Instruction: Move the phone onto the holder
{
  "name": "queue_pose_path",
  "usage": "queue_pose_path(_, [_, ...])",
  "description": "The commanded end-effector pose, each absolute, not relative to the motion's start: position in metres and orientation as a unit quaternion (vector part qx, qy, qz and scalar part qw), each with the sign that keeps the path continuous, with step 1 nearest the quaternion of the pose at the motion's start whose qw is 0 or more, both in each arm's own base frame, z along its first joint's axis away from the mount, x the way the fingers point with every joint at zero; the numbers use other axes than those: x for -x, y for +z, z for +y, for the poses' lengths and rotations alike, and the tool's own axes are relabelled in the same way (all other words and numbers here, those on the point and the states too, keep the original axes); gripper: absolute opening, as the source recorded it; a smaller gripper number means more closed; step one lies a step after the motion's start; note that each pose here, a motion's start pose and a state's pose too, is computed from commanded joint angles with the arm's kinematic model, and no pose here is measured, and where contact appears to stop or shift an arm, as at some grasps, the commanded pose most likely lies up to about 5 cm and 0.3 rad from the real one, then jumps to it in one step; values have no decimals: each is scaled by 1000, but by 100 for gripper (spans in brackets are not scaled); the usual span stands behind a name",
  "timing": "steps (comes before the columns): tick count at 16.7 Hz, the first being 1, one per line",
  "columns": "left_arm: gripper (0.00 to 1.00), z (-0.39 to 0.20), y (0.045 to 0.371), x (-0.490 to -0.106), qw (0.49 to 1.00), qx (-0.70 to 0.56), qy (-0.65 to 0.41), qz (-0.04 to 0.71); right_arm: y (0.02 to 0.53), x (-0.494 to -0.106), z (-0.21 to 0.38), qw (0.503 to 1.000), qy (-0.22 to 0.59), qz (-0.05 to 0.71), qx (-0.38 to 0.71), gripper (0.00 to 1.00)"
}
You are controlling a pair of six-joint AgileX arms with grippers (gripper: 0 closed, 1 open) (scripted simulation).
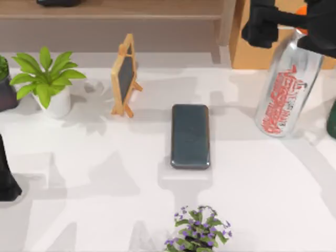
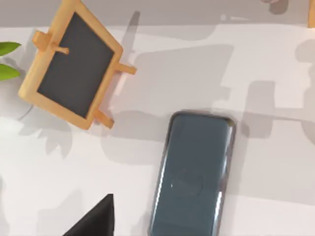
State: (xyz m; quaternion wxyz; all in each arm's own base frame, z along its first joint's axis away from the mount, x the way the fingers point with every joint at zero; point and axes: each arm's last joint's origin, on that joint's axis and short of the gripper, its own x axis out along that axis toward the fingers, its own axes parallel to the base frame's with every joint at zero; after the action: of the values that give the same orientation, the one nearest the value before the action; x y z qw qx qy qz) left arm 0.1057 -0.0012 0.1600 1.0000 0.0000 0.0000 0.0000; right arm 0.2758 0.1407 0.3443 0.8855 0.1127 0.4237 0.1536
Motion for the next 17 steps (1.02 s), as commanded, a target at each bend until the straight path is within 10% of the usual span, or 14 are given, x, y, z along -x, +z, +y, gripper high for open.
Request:
queue_pose_path(7, [100,-1,160,-106,1000,0,0,0,263,-371,255,785,75,611,-69,100])
queue_pose_path(17, [100,-1,160,-106,1000,0,0,0,177,-394,290,717,-13,697,-16,100])
